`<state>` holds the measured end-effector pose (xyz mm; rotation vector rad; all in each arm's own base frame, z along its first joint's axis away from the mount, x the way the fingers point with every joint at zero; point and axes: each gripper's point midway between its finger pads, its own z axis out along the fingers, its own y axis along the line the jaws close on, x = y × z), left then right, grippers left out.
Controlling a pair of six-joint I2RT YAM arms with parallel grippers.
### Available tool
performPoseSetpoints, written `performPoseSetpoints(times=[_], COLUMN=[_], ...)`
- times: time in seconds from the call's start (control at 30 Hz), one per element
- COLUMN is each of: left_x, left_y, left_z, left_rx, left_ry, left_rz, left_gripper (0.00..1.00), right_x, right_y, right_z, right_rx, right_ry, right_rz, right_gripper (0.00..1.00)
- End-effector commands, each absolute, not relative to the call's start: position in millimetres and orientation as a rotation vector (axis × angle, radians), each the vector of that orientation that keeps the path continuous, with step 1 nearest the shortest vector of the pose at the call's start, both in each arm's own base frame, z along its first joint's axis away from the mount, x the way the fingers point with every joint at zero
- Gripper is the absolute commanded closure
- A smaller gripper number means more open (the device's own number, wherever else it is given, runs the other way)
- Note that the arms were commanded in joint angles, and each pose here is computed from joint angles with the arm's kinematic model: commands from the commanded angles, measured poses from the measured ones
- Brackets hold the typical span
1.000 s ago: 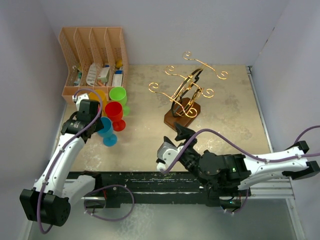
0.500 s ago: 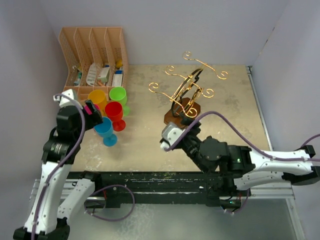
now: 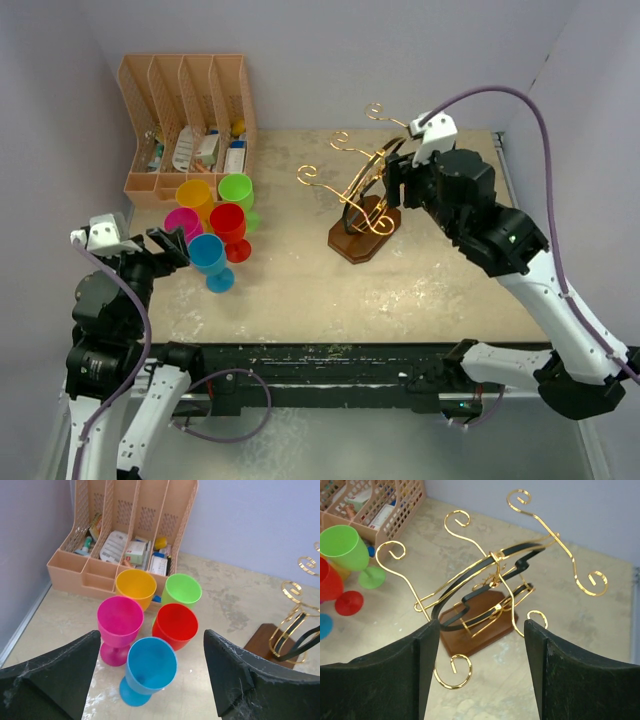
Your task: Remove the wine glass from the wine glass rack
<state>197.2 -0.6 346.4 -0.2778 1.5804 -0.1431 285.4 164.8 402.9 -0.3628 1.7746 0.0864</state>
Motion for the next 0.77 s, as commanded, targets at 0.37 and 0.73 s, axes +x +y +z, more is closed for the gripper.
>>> performPoseSetpoints(times=[0.37,0.73], left_x=[175.9,180.7], left_y=[20.5,16.3], left_z=[333.2,327.9], left_rx=[-0.329,-0.323], left_ry=[1.537,1.563], left_rz=[-0.055,-0.069], left_gripper=[0.06,0.02], right_x=[287.6,275.7], right_y=[150.2,116.6], right_z=[407.0,405.4], right_rx=[-0.013,0.071], right_ry=[1.772,1.752], right_rz=[0.776,0.611], right_gripper=[0.26,0.13])
